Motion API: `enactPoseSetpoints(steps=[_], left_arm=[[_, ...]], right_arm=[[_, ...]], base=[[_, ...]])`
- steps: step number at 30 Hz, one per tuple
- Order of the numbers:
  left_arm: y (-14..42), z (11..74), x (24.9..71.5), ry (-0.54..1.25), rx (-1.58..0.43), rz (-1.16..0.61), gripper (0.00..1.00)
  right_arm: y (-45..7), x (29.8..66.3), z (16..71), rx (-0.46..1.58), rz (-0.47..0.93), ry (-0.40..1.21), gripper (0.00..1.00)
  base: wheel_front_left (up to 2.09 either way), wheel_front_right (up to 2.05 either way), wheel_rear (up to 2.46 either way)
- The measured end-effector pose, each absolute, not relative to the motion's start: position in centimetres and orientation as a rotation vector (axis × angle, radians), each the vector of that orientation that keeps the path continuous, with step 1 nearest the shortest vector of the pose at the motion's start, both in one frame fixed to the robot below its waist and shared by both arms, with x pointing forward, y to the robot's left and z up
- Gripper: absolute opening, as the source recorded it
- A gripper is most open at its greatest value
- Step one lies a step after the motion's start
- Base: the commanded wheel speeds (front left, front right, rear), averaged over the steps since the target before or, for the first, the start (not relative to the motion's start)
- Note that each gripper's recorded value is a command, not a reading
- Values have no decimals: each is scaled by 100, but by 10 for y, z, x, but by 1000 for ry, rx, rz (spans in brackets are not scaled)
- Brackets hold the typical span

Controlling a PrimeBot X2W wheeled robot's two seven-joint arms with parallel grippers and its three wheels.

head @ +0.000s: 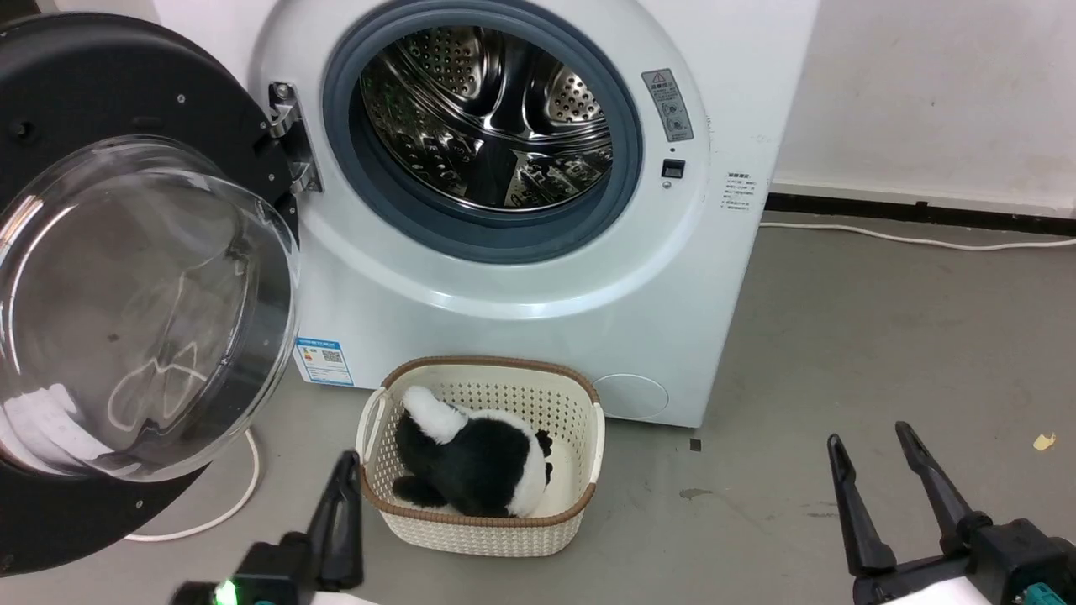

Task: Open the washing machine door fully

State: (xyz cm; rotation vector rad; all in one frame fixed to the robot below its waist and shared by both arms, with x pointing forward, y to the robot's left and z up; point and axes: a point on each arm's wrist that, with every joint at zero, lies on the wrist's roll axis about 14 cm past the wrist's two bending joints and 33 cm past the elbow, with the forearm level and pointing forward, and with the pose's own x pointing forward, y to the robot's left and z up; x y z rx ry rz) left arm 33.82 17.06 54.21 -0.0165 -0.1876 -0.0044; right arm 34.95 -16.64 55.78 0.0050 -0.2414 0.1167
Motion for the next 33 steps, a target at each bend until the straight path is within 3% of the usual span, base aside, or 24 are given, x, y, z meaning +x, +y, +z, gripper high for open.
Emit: enactPoseSetpoints(steps=[1,19,20,33], left_arm=[[169,538,338,-175,-23,-3,100],[163,514,336,-103,-4,-15,100],[163,514,336,-102,-5,-17,0],[163,512,338,-86,-6,-19,0]], right_arm=[[-166,349,557,5,118,-240,100],[-165,351,549,32,118,-216,100],[-165,351,550,32,118,-216,0],[-165,352,546,30,118,-195,0]], base=[[0,0,0],[0,0,0],[0,0,0],[0,0,0]])
